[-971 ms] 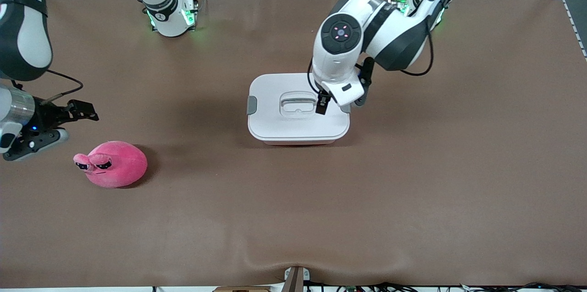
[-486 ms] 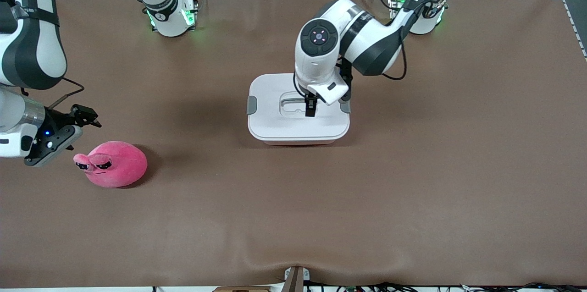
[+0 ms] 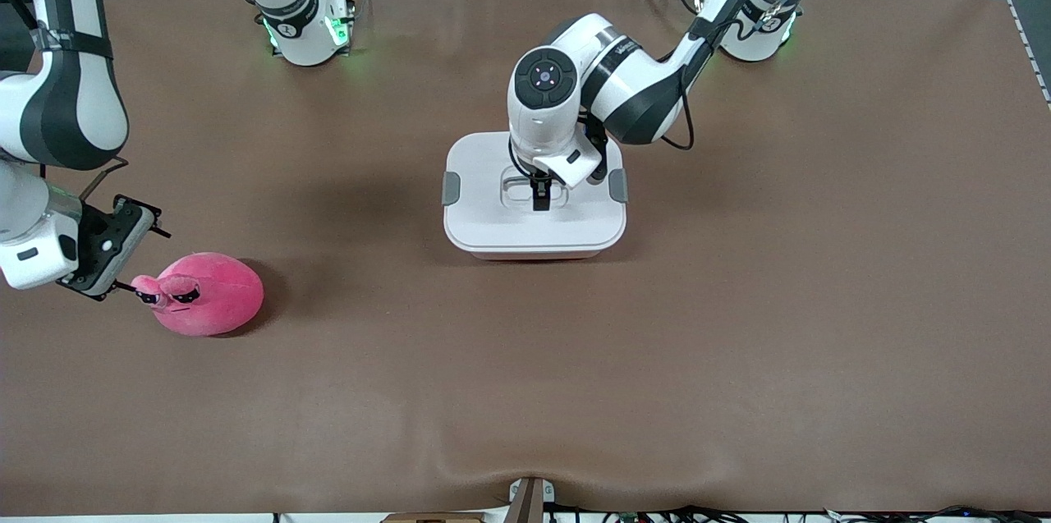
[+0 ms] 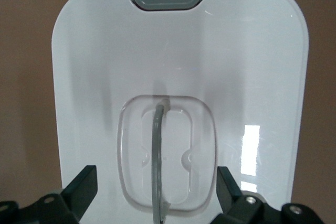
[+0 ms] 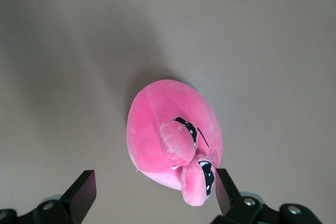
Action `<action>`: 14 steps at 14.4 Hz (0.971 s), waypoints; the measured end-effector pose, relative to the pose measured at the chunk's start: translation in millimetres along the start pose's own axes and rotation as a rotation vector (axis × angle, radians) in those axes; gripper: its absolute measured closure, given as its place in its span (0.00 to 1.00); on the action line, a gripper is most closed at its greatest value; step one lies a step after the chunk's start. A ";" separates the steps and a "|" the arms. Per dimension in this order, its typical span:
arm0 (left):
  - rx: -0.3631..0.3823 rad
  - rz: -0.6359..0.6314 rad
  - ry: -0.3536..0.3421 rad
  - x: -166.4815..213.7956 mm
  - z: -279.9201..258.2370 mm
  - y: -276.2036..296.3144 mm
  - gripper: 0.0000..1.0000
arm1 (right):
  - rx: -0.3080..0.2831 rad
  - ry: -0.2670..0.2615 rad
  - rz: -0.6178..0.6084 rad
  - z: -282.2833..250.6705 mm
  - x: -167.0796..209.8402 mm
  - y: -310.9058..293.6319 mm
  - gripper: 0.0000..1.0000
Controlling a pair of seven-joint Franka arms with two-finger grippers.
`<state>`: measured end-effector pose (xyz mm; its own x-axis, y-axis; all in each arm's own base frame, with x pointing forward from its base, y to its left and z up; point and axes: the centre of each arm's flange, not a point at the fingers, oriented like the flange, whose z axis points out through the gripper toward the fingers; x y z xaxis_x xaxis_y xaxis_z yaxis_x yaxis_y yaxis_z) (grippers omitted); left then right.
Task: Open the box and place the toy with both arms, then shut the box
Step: 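Grasp the lid handle with the left gripper while the right gripper grasps the toy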
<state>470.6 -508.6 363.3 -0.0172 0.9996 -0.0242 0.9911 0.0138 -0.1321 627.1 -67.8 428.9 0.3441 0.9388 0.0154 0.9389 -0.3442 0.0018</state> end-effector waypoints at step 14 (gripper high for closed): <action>-0.009 0.017 -0.005 -7.7 18.6 -11.8 0.36 | 0.070 0.253 -0.207 108.8 -37.7 26.4 0.00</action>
<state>456.6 -517.0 346.5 -0.0008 0.9995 -0.0309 0.9924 -0.0030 -0.1230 639.7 -110.8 319.6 0.1412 0.9525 0.2698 0.9900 -0.1360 -0.0380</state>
